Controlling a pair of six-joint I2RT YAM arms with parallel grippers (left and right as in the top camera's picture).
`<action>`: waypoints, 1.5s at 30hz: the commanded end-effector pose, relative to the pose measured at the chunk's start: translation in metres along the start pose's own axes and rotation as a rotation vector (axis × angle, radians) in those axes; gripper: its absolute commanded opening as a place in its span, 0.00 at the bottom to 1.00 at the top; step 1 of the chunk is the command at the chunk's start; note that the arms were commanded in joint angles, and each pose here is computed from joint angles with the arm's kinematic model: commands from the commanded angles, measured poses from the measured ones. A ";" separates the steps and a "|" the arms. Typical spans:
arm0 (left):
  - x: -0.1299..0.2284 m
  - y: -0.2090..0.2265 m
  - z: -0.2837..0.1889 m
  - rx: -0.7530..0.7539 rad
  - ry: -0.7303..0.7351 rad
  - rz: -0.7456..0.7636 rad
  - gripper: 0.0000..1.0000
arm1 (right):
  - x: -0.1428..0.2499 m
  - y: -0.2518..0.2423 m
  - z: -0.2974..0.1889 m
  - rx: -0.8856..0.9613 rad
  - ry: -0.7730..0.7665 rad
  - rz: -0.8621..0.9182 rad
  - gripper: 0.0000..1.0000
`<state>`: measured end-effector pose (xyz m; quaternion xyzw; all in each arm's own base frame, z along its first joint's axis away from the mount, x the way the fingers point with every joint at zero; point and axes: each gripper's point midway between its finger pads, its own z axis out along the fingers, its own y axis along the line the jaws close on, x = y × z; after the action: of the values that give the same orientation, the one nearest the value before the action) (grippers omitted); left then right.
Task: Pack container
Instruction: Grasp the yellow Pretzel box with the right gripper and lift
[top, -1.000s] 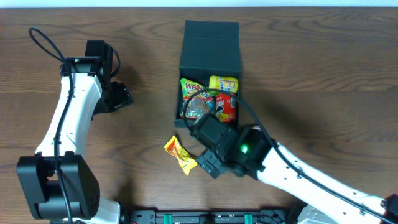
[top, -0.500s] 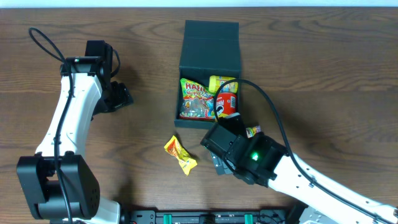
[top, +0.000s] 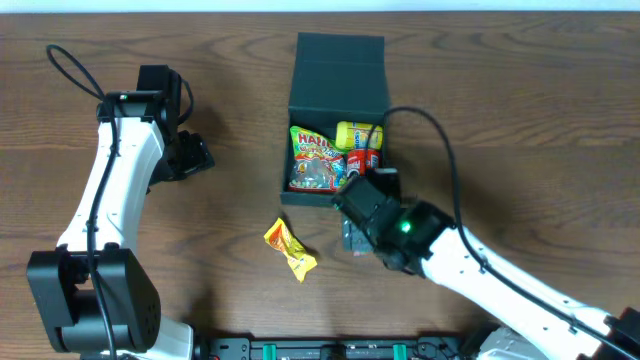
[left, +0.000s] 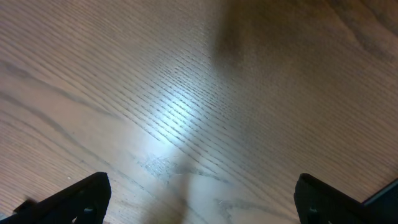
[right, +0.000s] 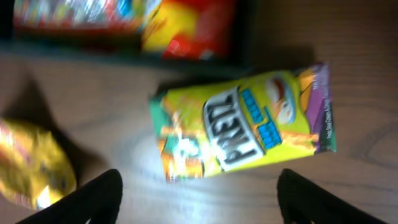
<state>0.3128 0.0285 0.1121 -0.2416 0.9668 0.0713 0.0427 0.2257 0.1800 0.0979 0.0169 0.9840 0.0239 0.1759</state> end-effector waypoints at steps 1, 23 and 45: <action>0.001 0.001 0.002 -0.005 0.010 -0.006 0.95 | -0.013 -0.006 0.003 0.004 -0.027 0.114 0.76; 0.001 0.001 0.002 -0.005 0.010 -0.005 0.95 | -0.045 -0.022 0.047 0.045 -0.035 0.197 0.39; 0.001 0.001 0.002 -0.005 0.010 -0.005 0.95 | -0.053 -0.019 0.077 -0.003 0.013 0.188 0.17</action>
<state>0.3127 0.0285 0.1120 -0.2416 0.9668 0.0713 0.0425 0.3080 0.1619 0.0721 0.1147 0.9697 0.0472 0.2106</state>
